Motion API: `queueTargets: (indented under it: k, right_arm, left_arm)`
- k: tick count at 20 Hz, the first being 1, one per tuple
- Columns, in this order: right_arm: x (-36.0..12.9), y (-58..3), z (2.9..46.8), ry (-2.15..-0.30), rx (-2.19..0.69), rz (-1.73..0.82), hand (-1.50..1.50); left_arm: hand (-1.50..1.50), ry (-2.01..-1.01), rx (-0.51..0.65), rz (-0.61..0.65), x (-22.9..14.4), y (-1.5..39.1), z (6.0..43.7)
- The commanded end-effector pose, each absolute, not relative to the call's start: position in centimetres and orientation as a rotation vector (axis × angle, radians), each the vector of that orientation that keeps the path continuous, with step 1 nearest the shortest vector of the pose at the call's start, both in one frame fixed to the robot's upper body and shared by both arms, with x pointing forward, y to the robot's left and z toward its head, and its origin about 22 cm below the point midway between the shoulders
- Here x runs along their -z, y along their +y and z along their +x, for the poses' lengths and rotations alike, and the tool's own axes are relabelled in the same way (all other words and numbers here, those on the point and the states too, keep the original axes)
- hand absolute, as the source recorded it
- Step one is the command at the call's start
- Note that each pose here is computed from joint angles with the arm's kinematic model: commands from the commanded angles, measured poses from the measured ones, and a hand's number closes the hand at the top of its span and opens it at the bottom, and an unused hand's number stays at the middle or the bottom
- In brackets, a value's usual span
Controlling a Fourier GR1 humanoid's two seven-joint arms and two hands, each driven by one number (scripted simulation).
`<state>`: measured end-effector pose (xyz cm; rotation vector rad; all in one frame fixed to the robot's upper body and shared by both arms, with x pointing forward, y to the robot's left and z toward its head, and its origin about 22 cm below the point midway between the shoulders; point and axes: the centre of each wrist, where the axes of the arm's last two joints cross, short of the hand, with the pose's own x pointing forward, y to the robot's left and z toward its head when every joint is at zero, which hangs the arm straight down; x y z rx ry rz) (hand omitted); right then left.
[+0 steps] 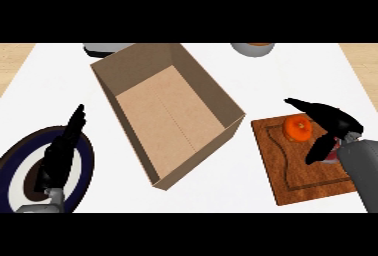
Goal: Pick the squash from the cutting board and place it in the cardboard box
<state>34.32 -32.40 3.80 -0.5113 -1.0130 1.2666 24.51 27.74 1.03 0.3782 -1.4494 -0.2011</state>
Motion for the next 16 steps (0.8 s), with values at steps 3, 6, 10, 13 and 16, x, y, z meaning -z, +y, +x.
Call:
queueTargets:
  k: [3, 6, 10, 13, 16]
  right_arm:
    - [-1.5, -32.9, 33.9, -0.982, -1.305, -0.504, -1.50]
    - [-1.5, -31.8, 35.3, -0.941, -1.327, -0.496, -1.50]
    - [-1.7, -31.5, 35.0, -0.995, -1.283, -0.456, 1.50]
    - [-2.1, -31.6, 34.5, -1.102, -1.302, -0.639, 1.50]
    - [-1.3, -32.2, 34.3, -1.135, -1.296, -0.710, 1.50]
  left_arm:
    - [0.00, -1.455, 0.208, 0.365, -1.9, 28.3, 22.7]
    - [0.00, -1.443, 0.199, 0.388, -0.8, 29.6, 24.0]
    - [0.00, -1.430, 0.202, 0.384, -0.8, 29.7, 24.1]
    - [0.00, -1.455, 0.192, 0.369, -0.2, 27.8, 24.1]
    - [0.00, -1.451, 0.203, 0.369, -1.7, 26.7, 23.5]
